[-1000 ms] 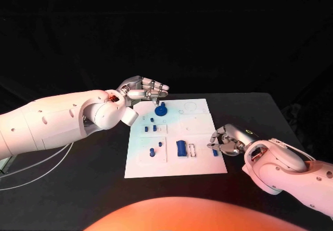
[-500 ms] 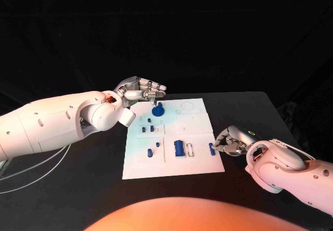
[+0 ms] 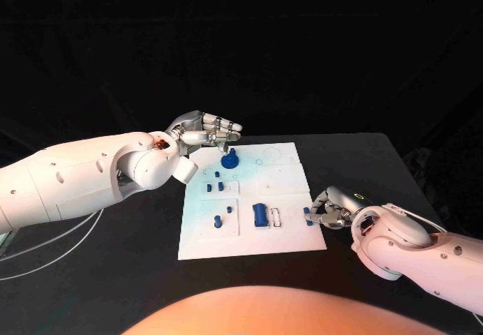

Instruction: Assemble the parts on the task board

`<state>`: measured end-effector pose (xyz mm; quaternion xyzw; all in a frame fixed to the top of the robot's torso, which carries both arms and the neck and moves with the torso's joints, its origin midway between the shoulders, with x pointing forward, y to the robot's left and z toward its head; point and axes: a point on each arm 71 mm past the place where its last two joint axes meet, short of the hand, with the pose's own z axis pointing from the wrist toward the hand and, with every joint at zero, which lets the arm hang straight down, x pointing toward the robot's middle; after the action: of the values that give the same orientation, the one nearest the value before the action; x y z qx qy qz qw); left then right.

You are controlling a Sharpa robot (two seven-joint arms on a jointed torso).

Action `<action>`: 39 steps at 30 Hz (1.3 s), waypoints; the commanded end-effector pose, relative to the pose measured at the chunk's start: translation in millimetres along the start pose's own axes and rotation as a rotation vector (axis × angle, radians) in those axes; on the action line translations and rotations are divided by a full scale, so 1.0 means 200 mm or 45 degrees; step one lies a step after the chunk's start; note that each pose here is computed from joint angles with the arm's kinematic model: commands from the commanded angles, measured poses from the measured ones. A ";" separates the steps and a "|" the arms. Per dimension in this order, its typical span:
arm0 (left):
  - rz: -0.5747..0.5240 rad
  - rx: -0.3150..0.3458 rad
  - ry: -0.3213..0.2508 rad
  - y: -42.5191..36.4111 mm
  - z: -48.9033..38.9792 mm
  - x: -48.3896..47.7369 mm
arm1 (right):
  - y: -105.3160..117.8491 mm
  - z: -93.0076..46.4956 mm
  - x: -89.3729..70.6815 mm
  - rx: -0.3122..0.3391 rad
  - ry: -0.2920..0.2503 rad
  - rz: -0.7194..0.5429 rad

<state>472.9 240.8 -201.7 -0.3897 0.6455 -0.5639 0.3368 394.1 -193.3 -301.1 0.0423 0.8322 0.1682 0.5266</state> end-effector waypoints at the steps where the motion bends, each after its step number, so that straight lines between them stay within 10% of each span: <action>1: -0.011 0.009 0.021 -0.006 0.004 0.013 | 0.00 0.01 0.02 0.008 0.027 -0.036; 39: -0.010 0.006 0.020 -0.006 0.001 0.013 | 0.07 0.02 0.09 0.023 0.033 -0.373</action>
<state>472.7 240.7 -201.6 -0.3897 0.6459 -0.5638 0.3363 393.6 -166.9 -301.1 -0.0786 0.8181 0.1210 0.5567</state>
